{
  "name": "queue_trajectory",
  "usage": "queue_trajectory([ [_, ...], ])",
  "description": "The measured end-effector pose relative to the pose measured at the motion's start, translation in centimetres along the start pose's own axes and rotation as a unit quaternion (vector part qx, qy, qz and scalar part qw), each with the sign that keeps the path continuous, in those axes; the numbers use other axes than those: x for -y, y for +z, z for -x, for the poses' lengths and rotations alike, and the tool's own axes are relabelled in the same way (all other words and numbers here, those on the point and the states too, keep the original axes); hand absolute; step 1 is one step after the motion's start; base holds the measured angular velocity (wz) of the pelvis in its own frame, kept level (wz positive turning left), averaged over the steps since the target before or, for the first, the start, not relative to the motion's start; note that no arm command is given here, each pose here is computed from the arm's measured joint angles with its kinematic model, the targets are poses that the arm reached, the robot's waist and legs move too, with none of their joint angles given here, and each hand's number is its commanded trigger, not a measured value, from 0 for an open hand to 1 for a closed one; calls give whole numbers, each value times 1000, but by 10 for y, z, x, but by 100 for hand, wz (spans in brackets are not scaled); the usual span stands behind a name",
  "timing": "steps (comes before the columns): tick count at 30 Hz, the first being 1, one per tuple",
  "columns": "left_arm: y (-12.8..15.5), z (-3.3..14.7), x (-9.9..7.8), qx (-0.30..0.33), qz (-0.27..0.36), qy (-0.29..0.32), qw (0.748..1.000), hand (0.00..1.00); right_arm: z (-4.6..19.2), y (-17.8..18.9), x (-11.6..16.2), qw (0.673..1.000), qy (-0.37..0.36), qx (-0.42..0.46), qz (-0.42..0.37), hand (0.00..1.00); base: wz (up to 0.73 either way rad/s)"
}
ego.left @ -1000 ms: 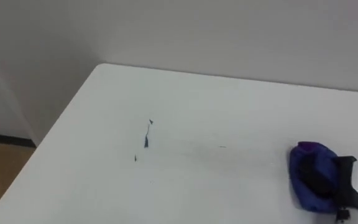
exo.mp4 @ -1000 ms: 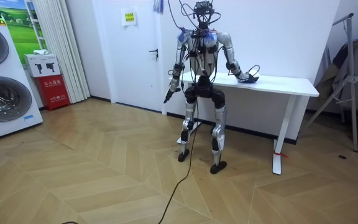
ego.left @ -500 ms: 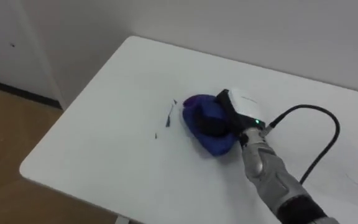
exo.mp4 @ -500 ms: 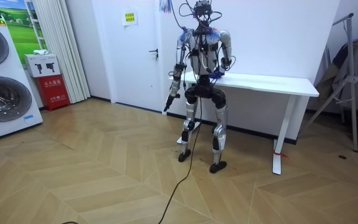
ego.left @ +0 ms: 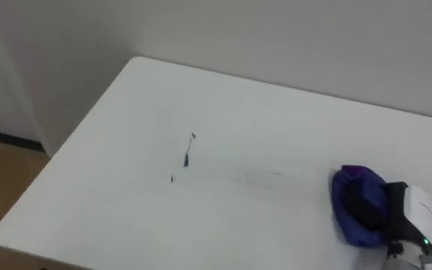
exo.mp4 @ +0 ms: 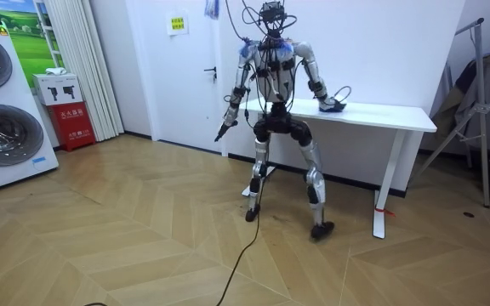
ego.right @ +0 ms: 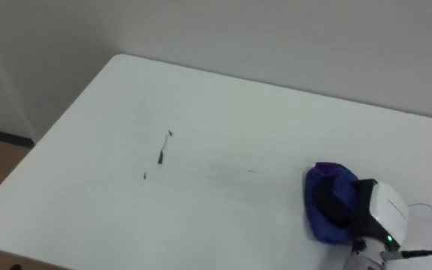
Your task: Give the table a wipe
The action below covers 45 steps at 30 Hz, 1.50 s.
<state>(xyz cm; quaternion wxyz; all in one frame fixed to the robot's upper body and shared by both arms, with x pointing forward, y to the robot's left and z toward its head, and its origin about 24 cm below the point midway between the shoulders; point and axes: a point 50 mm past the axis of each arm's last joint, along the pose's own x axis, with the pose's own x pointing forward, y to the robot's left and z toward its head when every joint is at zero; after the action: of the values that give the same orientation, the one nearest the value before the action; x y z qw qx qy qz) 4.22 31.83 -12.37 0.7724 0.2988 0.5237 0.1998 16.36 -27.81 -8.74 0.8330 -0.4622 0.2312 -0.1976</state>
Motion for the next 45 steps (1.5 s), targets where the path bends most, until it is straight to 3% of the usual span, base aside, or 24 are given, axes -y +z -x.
queue_trajectory([
  [3, 8, 2, 11, 4, 41, -11, 999, 0, -9, 31, -4, 998, 19, 58, -7, 100, -27],
  [8, 18, 16, 55, 5, 78, -64, 995, 0, -28, 80, -4, 991, 55, 120, 21, 100, -3],
  [13, 4, 18, 55, -25, 66, -71, 995, 0, -50, 147, 12, 975, 71, 197, 68, 100, -5],
  [17, -16, 24, 58, -64, 55, -86, 993, 0, -51, 167, 20, 965, 55, 240, 93, 100, -28],
  [19, -31, 28, 56, -90, 53, -82, 991, 0, -49, 161, 15, 964, 67, 238, 96, 100, -21],
  [23, -57, 34, 45, -134, 68, -60, 987, 0, -39, 97, 9, 983, 59, 170, 48, 100, 42],
  [28, -63, 25, 13, -136, 76, -4, 988, 0, -17, -17, 26, 999, -2, -35, -2, 100, 43],
  [30, -58, 22, 8, -121, 71, 2, 990, 0, -11, -46, 35, 995, -10, -96, -5, 100, -1],
  [33, -54, 21, 8, -110, 67, 1, 992, 0, -8, -67, 49, 990, -23, -137, -4, 100, -17],
  [35, -51, 20, 10, -102, 58, -6, 993, 0, -11, -61, 51, 991, -29, -130, -9, 100, -20],
  [38, -37, 19, 22, -82, 44, -28, 995, 0, -26, -39, 52, 993, -38, -113, -4, 100, -34],
  [41, -19, 15, 34, -60, 34, -49, 996, 0, -40, 16, 39, 999, -13, -42, 18, 100, -60],
  [43, -12, 14, 42, -57, 20, -66, 996, 0, -44, 83, 23, 997, 22, 72, 24, 100, -46],
  [45, 3, 14, 51, -42, 20, -82, 996, 0, -37, 172, 11, 971, 45, 231, 43, 100, 1],
])
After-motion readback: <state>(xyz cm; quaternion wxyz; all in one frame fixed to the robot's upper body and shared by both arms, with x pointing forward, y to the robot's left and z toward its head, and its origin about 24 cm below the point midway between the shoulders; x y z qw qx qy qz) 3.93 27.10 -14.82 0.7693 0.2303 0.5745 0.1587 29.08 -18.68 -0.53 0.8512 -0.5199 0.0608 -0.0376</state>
